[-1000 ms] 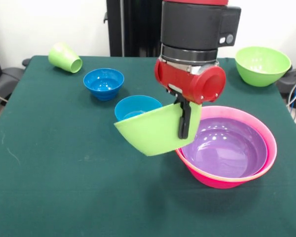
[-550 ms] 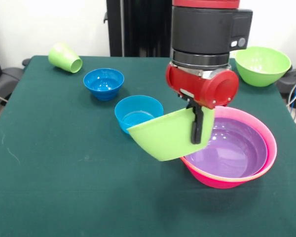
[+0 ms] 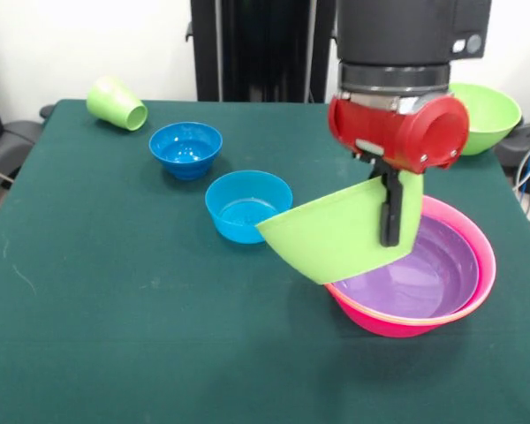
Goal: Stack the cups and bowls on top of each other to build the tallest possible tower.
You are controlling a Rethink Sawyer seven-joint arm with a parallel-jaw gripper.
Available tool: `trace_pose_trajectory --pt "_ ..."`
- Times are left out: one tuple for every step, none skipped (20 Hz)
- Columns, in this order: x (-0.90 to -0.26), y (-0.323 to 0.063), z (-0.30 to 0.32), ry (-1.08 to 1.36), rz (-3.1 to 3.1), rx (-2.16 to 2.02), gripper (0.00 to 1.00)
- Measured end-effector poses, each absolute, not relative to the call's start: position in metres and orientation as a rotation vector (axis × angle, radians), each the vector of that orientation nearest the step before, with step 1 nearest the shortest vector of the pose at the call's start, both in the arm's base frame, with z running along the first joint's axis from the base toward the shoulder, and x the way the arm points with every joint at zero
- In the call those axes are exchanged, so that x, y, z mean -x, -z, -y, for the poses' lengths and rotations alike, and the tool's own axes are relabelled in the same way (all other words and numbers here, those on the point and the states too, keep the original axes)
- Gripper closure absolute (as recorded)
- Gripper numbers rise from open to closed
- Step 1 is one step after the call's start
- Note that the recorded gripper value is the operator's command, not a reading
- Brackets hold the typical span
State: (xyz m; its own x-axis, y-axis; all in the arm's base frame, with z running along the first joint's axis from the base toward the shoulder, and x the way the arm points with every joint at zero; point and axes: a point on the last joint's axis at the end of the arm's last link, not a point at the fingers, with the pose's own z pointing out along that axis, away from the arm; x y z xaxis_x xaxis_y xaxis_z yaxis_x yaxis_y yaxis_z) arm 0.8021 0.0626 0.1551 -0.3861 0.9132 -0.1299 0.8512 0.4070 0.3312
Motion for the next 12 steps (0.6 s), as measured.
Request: trace_pose_trajectory --pt "-0.804 -0.161 -0.064 -0.316 -2.368 -1.539 1.0" --pt "-0.806 -0.167 -0.066 -0.327 -2.36 -1.539 1.0" --pt "-0.809 -0.179 -0.068 -0.348 -2.345 -1.54 1.0" --pt "-0.809 -0.182 -0.069 -0.353 -2.341 -1.539 1.0" --pt "-0.81 -0.185 -0.069 -0.358 -2.338 -1.539 1.0" --pt "-0.811 -0.189 -0.07 -0.365 -2.333 -1.539 1.0" --pt "-0.812 -0.194 -0.071 -0.376 -2.325 -1.541 1.0" --pt "-0.813 -0.198 -0.072 -0.385 -2.32 -1.543 1.0" --pt "-0.815 -0.207 -0.074 -0.402 -2.308 -1.547 1.0" --pt "-0.815 -0.209 -0.076 -0.407 -2.306 -1.547 1.0" --pt "-0.815 -0.212 -0.077 -0.412 -2.303 -1.547 1.0" --pt "-0.815 -0.217 -0.08 -0.422 -2.299 -1.548 1.0"
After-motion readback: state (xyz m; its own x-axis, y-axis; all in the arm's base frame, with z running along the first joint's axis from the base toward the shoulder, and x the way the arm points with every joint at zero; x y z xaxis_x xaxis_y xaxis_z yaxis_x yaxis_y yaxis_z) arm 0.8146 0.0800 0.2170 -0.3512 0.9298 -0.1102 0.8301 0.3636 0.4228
